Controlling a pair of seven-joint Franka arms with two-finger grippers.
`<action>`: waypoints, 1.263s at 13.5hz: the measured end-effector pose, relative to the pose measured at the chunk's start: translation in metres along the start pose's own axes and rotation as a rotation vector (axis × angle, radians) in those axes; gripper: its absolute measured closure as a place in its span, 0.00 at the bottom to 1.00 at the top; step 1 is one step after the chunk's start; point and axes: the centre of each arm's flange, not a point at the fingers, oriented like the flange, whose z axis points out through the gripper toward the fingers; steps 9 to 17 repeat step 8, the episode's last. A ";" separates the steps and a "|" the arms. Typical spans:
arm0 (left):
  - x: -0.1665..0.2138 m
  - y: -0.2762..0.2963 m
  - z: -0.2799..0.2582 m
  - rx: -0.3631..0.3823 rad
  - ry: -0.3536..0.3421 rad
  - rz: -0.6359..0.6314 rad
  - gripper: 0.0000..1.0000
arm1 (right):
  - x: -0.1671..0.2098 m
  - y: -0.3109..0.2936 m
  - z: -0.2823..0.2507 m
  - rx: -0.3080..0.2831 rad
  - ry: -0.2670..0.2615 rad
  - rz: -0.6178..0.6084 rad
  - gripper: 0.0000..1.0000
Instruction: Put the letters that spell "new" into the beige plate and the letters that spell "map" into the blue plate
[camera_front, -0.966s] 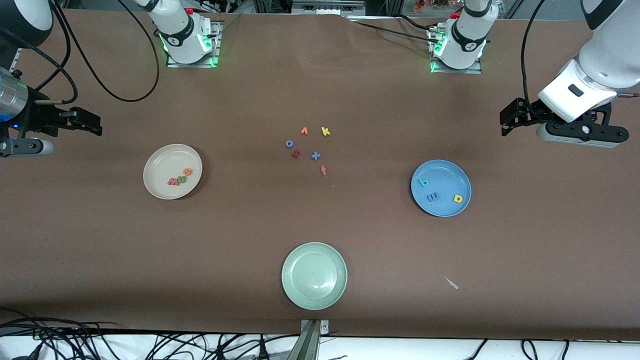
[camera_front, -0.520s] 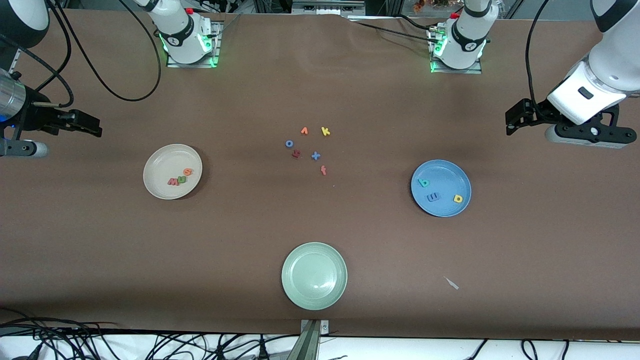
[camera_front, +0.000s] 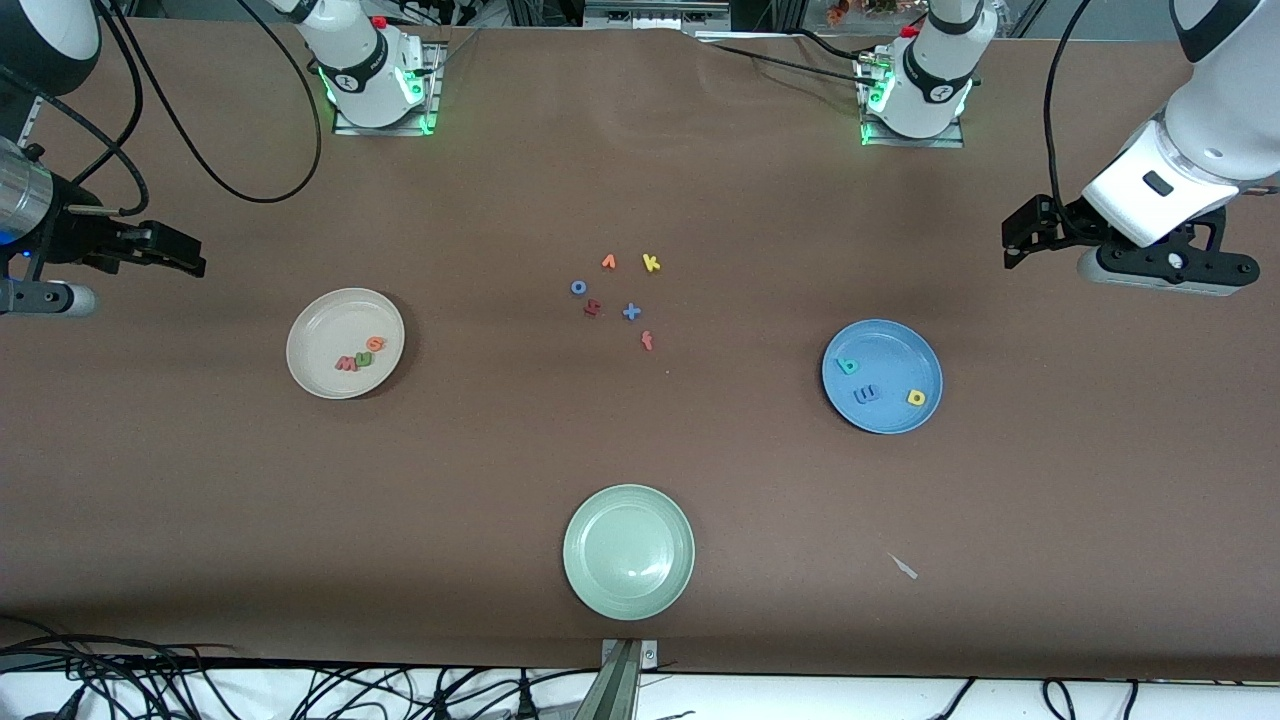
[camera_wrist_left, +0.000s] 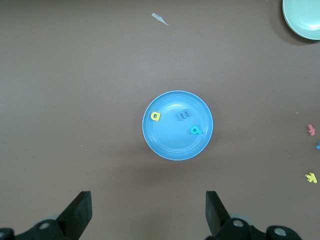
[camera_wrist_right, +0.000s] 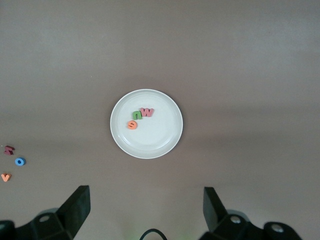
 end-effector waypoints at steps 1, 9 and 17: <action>0.000 0.000 0.000 0.000 0.000 0.000 0.00 | 0.000 0.000 0.000 0.000 0.003 0.000 0.00; 0.000 0.000 0.000 0.000 -0.002 0.000 0.00 | 0.001 0.000 0.000 0.000 0.007 0.000 0.00; 0.000 0.000 0.000 0.000 -0.002 0.000 0.00 | 0.001 0.000 0.000 0.000 0.007 0.000 0.00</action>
